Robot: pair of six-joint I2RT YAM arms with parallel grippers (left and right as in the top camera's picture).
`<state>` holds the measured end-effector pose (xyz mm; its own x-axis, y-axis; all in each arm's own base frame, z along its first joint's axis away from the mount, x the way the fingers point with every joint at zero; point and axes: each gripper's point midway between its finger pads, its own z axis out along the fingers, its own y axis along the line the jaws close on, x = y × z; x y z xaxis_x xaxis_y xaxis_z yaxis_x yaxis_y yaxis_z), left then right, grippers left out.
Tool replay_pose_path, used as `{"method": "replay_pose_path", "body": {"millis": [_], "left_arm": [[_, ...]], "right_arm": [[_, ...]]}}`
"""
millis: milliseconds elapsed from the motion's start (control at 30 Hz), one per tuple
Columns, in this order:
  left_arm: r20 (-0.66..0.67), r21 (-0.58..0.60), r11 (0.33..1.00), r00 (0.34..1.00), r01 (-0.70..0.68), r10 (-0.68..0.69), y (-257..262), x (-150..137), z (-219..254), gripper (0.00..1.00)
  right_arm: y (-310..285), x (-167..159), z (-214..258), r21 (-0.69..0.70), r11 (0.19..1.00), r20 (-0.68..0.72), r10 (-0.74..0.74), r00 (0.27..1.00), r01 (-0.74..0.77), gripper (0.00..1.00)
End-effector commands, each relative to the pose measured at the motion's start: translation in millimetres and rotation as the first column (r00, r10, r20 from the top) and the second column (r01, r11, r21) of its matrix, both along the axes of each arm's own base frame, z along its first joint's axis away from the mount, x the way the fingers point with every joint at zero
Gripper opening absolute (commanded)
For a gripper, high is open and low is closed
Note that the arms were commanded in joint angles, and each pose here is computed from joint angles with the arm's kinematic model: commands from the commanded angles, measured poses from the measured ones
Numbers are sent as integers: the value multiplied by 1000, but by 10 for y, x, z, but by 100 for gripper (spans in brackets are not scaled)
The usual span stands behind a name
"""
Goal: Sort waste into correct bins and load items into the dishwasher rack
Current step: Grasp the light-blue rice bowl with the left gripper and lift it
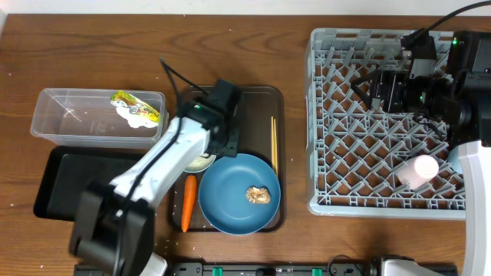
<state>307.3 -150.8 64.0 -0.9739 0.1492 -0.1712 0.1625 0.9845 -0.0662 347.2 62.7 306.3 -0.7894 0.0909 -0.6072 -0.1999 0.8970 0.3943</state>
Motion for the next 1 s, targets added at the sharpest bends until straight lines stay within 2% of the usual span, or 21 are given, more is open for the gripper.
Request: {"method": "replay_pose_path", "body": {"millis": [0,233,300,367,433,600,767,967], "left_arm": [[-37,77,993,995,-91,94,121,5,-264,45],[-29,126,985,993,-114,119,171,92,-467,42],[-36,130,985,992,-113,119,170,95,-513,31],[-43,135,984,992,-112,119,174,85,-540,14],[-40,134,985,992,-112,118,173,91,-528,6],[14,100,988,993,-121,120,145,198,-181,6],[162,11,992,980,-122,119,122,335,514,6],[236,-106,962,933,-253,272,495,277,1066,6]], "right_arm": [[55,-30,-12,2,1000,-12,11,1000,-11,77],[56,-39,-19,2,1000,-16,11,1000,-11,77],[55,-38,-19,2,1000,-16,11,1000,-11,76],[56,-39,-19,2,1000,-16,11,1000,-11,77],[56,-39,-19,2,1000,-16,11,1000,-11,77],[56,-39,-19,2,1000,-16,11,1000,-11,77],[55,-36,-17,2,1000,-15,11,1000,-11,77],[55,-39,-20,2,1000,-17,11,1000,-11,77]]}}
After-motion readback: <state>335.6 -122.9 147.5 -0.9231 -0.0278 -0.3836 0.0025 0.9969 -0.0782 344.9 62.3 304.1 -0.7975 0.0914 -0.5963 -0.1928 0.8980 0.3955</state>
